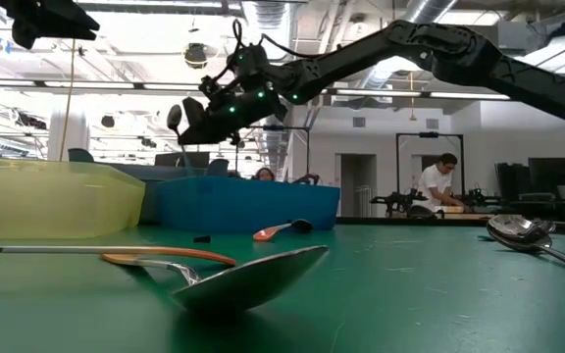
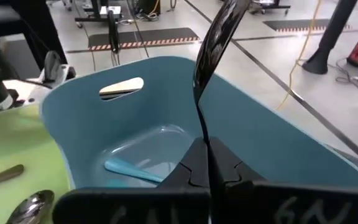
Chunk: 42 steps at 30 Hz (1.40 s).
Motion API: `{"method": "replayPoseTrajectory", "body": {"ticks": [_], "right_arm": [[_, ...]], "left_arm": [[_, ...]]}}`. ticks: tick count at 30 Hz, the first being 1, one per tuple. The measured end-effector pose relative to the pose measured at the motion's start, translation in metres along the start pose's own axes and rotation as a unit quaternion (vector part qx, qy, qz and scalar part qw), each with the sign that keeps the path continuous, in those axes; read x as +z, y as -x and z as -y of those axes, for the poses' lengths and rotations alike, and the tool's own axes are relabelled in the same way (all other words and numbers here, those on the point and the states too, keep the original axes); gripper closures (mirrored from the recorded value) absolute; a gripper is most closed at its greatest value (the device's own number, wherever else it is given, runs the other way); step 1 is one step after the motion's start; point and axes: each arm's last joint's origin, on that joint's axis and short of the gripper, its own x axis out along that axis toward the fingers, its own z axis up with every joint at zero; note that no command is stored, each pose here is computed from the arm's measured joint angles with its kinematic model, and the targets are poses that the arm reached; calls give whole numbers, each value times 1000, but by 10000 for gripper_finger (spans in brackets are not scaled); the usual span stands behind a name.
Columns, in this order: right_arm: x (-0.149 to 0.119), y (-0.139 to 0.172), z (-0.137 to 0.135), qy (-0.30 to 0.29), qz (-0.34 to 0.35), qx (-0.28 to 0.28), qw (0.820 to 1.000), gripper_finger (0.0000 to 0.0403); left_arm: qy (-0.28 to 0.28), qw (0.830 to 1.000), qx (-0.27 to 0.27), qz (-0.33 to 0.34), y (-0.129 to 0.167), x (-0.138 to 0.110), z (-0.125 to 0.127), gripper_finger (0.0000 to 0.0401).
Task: Sort silverware by color (type)
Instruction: Put the blue spoon into the light blue bin
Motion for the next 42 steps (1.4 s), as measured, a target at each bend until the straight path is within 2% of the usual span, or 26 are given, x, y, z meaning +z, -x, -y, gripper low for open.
{"method": "replayPoseTrajectory", "body": {"ticks": [6,11,17,21,37,42], "right_arm": [[-2,1,8,-17,-6,-7,1000,403],[-4,2,11,-57,-16,-9,998,403],[-29,-10,13,-89,-46,-16,995,403],[-40,-17,8,-95,-42,-27,994,403],[-42,-19,9,-108,-41,-36,993,388],[-43,-19,8,-100,-43,-43,993,369]], "left_arm": [[1,1000,0,0,0,0,0,279],[5,1000,0,1,0,0,0,279],[5,1000,0,1,0,0,0,279],[6,1000,0,1,0,0,0,279],[7,1000,0,0,0,0,0,279],[7,1000,0,0,0,0,0,279]]}}
